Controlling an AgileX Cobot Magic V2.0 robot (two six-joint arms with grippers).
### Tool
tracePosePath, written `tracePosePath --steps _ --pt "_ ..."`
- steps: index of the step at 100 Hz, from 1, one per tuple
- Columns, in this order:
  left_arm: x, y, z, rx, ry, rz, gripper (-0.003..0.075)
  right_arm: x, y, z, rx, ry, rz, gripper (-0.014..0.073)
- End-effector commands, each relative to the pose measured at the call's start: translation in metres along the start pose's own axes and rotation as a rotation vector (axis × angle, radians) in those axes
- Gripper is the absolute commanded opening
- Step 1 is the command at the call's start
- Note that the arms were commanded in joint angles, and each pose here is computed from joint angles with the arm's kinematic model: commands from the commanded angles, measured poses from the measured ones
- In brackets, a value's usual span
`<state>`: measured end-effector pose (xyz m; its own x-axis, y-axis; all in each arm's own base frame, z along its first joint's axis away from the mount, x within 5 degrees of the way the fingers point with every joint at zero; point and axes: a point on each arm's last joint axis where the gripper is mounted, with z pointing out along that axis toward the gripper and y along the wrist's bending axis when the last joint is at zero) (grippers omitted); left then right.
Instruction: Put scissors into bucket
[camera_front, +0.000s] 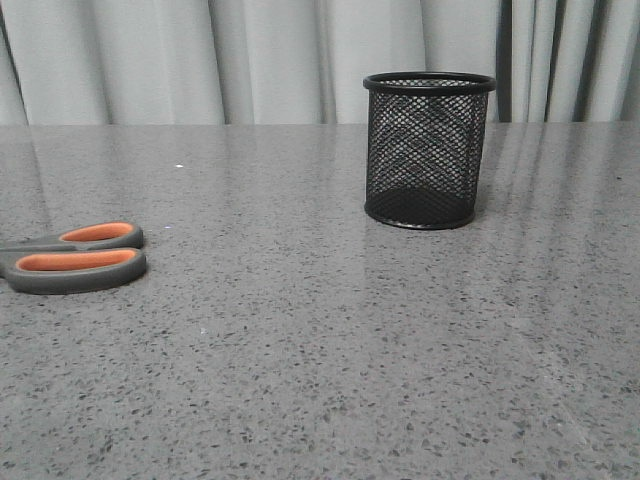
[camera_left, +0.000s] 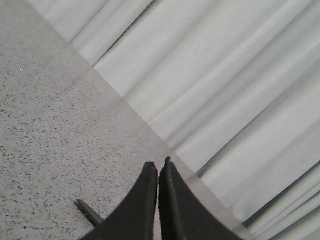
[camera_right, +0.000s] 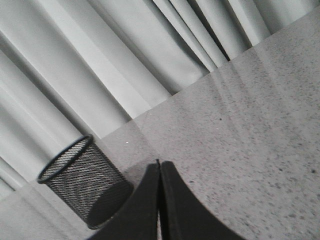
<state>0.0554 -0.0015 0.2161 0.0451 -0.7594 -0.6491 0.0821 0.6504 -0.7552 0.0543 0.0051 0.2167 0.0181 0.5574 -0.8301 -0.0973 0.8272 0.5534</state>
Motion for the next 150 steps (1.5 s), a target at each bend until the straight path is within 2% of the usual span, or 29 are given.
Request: tracePosePath --steps 1,13,30,46,52,71,94,104,123,128,140,150 --pt "-0.017 -0.018 -0.005 0.068 -0.075 -0.012 -0.0021 -0.030 0.018 -0.007 -0.055 -0.138 0.001 -0.0061" --pt "-0.035 -0.051 -0.011 0.131 -0.029 0.184 -0.0021 -0.051 0.038 -0.008 -0.080 -0.082 -0.088 -0.0060" --pt "-0.062 -0.096 -0.005 0.122 0.117 0.479 -0.0021 -0.085 0.066 0.008 -0.042 0.107 -0.252 -0.0060" --pt "-0.080 -0.130 0.015 0.123 0.325 0.655 -0.0021 -0.108 0.085 0.036 0.001 0.313 -0.300 -0.0060" --pt "-0.083 -0.136 0.024 0.123 0.395 0.697 -0.0021 -0.117 0.092 0.043 -0.006 0.341 -0.309 -0.0062" --pt "-0.086 -0.144 0.046 0.109 0.535 0.724 -0.0020 -0.124 0.103 0.057 -0.055 0.393 -0.361 -0.0064" --pt "-0.081 -0.144 0.061 0.140 0.603 0.802 -0.0018 -0.120 0.104 0.061 -0.062 0.457 -0.381 -0.0050" --pt "-0.077 -0.144 0.064 0.171 0.631 0.833 0.0026 -0.119 0.104 0.061 -0.064 0.468 -0.392 0.0025" --pt "-0.071 -0.145 0.070 0.204 0.677 0.842 0.0206 -0.118 0.103 0.061 -0.063 0.477 -0.392 0.0319" --pt "-0.070 -0.145 0.070 0.211 0.694 0.840 0.0243 -0.118 0.103 0.061 -0.063 0.477 -0.392 0.0370" --pt "-0.064 -0.145 0.072 0.249 0.756 0.845 0.0306 -0.119 0.103 0.061 -0.064 0.473 -0.392 0.0385" --pt "-0.061 -0.146 0.075 0.271 0.779 0.833 0.0321 -0.119 0.103 0.061 -0.064 0.469 -0.392 0.0385"
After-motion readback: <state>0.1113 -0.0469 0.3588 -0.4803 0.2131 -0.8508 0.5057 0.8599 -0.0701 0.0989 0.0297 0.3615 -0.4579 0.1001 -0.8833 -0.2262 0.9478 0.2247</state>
